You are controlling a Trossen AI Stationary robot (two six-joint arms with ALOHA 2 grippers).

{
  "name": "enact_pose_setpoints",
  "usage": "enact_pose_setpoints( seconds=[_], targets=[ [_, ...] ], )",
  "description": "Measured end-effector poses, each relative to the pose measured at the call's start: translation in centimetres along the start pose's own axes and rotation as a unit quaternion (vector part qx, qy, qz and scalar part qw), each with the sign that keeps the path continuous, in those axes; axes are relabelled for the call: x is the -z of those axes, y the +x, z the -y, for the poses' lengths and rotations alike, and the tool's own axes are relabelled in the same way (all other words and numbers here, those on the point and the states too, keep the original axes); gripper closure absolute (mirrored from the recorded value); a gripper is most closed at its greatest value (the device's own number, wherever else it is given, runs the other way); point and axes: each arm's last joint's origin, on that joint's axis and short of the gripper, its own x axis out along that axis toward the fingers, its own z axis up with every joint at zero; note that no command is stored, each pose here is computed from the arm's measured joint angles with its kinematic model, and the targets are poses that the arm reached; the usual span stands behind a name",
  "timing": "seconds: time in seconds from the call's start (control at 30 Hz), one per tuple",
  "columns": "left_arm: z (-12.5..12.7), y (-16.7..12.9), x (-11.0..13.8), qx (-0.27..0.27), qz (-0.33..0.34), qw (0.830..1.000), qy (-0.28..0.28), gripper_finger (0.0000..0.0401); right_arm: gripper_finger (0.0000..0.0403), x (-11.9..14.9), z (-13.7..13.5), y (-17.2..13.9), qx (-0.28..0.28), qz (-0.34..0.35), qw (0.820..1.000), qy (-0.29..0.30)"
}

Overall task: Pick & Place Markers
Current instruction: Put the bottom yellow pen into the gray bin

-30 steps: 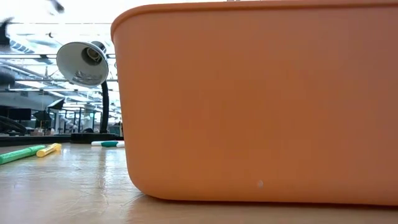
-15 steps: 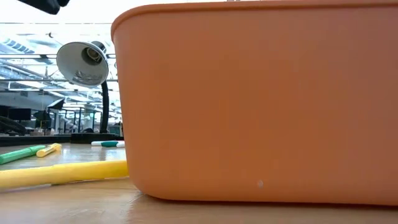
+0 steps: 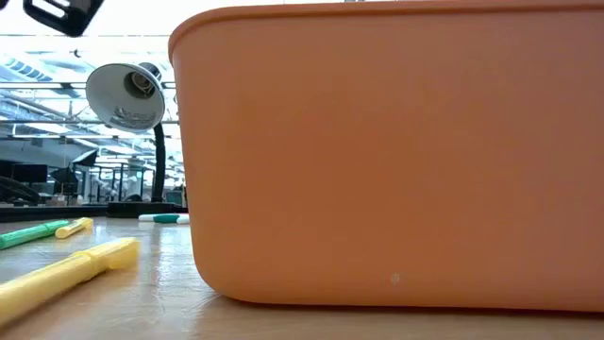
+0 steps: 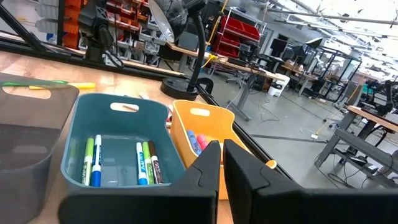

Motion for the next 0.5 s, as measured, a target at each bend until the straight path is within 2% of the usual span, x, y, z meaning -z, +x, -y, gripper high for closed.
enact_pose_setpoints(
  seconds=[0.13, 0.23, 0.33, 0.43, 0.5],
  targets=[
    [1.2, 2.1, 0.1, -0.027, -0.084, 0.991, 0.102, 0.0297, 0.0392, 0.0, 0.0, 0.0, 0.000, 0.000, 1.000, 0.000],
    [1.3, 3.7, -0.6, -0.057, -0.096, 0.982, 0.154, 0.0262, 0.0392, 0.0, 0.0, 0.0, 0.000, 0.000, 1.000, 0.000],
    [1.0, 4.8, -1.3, -0.033, -0.081, 0.976, 0.202, 0.0240, 0.0392, 0.0, 0.0, 0.0, 0.000, 0.000, 1.000, 0.000],
    [0.6, 5.2, -1.8, -0.009, -0.055, 0.975, 0.213, 0.0232, 0.0392, 0.0, 0.0, 0.0, 0.000, 0.000, 1.000, 0.000],
    [-0.1, 5.5, -1.6, -0.003, -0.067, 0.974, 0.214, 0.0231, 0.0392, 0.0, 0.0, 0.0, 0.000, 0.000, 1.000, 0.000]
  ],
)
